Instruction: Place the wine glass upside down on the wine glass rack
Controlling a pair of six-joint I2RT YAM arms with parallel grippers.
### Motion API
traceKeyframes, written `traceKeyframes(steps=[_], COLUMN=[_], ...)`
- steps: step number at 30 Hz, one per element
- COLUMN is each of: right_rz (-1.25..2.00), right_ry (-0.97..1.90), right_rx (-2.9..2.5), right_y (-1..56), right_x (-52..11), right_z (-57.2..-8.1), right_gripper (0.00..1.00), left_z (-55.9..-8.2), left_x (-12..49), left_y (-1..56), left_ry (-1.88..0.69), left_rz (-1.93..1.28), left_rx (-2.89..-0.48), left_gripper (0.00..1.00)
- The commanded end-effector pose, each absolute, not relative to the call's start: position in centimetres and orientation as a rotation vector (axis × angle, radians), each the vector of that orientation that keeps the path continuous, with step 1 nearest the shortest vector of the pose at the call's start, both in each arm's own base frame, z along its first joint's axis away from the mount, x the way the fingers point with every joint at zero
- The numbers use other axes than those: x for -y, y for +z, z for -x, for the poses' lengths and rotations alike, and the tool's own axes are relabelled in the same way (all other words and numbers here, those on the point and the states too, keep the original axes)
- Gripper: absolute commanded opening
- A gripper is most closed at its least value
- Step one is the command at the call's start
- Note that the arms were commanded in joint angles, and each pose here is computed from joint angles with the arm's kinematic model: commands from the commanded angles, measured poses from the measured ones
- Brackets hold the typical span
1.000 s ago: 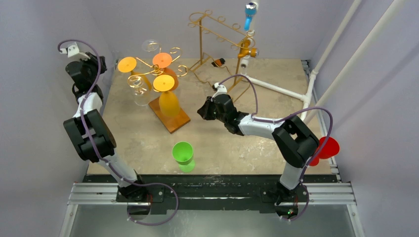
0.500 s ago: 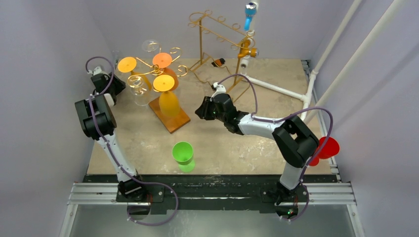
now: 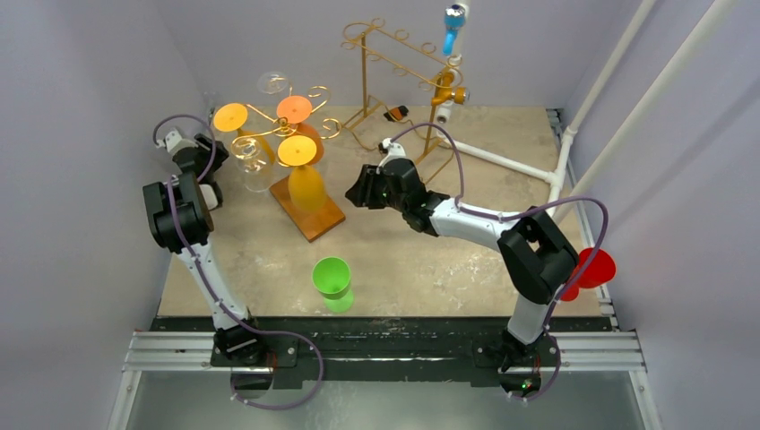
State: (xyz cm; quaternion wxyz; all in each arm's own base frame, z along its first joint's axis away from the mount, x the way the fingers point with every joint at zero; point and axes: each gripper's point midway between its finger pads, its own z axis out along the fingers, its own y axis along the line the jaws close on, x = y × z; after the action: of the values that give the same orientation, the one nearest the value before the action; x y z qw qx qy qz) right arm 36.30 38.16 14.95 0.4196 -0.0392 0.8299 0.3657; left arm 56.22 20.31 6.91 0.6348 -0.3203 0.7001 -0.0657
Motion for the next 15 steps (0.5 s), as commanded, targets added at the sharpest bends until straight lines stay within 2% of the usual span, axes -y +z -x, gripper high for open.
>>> traceKeyframes(steps=[1, 15], right_rz=[0.109, 0.082], right_ry=[0.925, 0.910], right_rx=[-2.061, -2.060], right_y=[16.4, 16.4], right_x=[-38.3, -37.3], right_z=[-36.8, -37.7], right_gripper=[0.48, 0.48], left_z=[-56.4, -58.9], left_x=[-22.0, -23.8], left_y=[9.8, 8.7], left_ry=[-0.098, -0.074], left_rz=[0.745, 0.798], left_rx=[-1.410, -1.387], left_gripper=[0.61, 0.62])
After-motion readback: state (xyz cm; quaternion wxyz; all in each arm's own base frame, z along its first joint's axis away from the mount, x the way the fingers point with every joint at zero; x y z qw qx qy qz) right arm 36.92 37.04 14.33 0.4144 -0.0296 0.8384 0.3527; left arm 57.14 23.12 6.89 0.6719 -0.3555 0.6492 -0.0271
